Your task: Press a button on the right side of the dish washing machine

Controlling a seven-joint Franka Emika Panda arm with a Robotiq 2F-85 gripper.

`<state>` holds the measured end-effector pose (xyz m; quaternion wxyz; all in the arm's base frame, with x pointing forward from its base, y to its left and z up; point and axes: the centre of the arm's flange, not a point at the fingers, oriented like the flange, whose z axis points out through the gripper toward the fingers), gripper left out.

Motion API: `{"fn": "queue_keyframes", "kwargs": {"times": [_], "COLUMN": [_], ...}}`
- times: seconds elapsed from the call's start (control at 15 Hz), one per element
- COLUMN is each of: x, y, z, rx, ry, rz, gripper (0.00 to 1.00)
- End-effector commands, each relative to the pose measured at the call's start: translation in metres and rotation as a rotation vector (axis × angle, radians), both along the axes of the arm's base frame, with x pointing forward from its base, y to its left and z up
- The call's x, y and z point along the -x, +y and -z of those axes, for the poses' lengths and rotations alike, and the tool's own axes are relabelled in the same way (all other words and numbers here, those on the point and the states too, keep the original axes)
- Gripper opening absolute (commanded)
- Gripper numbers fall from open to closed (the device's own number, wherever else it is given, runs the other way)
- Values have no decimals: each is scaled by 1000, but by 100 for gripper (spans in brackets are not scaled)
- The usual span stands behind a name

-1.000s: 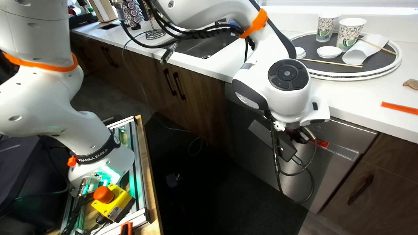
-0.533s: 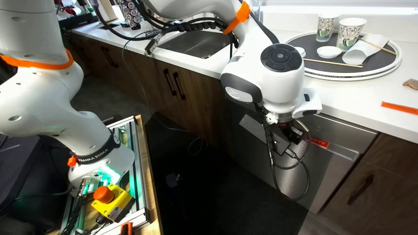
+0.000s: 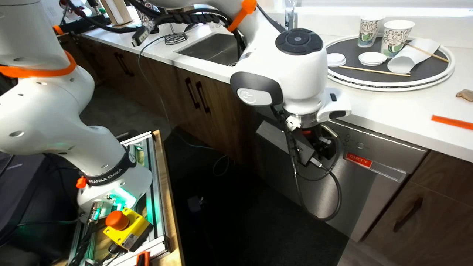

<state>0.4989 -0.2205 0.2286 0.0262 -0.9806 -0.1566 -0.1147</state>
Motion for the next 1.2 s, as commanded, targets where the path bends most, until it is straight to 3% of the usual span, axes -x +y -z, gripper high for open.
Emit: {"fn": "queue_keyframes", "kwargs": {"times": [0.0,0.33,0.4,1.13], "x": [28,46,28,37], "y": [9,10,3,4], "z": [-22,-36,-26,-32], "rx": [45,58,42,41], "ry": [-5,-28,-23,-27], "rz": [26,53,34,41], "gripper": [100,100,100,100]}}
